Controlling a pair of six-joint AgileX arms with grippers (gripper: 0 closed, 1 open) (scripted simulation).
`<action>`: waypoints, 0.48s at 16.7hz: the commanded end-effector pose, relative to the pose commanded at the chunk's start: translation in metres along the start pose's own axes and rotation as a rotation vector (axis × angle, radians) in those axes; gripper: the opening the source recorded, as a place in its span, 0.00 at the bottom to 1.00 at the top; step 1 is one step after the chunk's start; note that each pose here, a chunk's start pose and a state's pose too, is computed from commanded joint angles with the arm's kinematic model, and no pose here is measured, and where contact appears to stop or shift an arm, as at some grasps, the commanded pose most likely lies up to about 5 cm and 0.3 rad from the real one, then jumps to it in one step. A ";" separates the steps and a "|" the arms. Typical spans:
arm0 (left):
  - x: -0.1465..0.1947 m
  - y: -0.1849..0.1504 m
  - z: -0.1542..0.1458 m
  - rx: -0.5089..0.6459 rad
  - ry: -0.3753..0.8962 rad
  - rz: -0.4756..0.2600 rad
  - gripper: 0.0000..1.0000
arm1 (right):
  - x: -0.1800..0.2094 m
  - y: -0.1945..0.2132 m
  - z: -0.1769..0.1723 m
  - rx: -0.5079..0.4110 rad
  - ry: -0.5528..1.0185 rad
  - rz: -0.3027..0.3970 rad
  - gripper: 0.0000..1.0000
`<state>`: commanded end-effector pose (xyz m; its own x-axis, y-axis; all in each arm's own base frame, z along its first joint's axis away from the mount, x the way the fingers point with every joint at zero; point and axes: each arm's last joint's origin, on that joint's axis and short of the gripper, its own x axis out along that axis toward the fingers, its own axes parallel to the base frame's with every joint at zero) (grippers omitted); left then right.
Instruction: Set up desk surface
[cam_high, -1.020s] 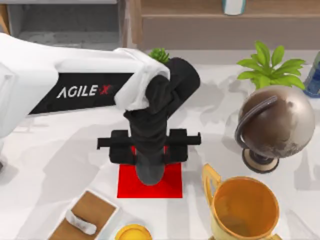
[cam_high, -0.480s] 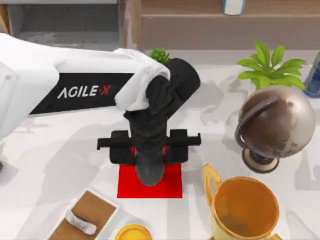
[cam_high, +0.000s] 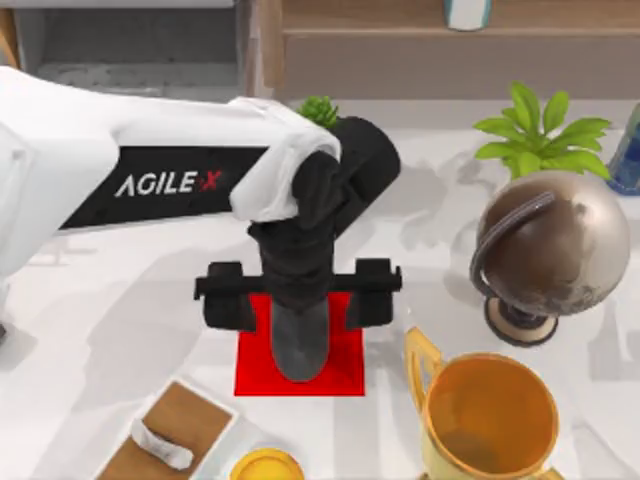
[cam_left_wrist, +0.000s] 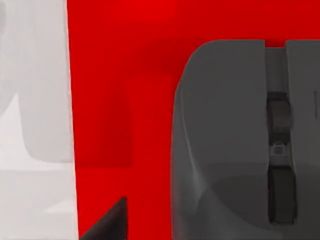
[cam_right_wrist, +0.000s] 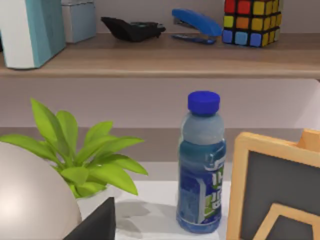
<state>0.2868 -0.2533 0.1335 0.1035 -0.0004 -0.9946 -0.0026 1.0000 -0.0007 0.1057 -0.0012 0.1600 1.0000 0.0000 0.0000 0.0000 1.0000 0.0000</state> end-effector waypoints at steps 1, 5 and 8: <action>0.000 0.000 0.000 0.000 0.000 0.000 1.00 | 0.000 0.000 0.000 0.000 0.000 0.000 1.00; 0.000 0.000 0.000 -0.001 -0.001 -0.001 1.00 | 0.000 0.000 0.000 0.000 0.000 0.000 1.00; -0.004 0.001 0.003 0.008 -0.017 -0.034 1.00 | 0.000 0.000 0.000 0.000 0.000 0.000 1.00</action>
<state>0.2894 -0.2525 0.1373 0.1203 -0.0343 -0.9921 0.0092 0.9994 -0.0334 0.1057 -0.0012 0.1600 1.0000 0.0000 0.0000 0.0000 1.0000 0.0000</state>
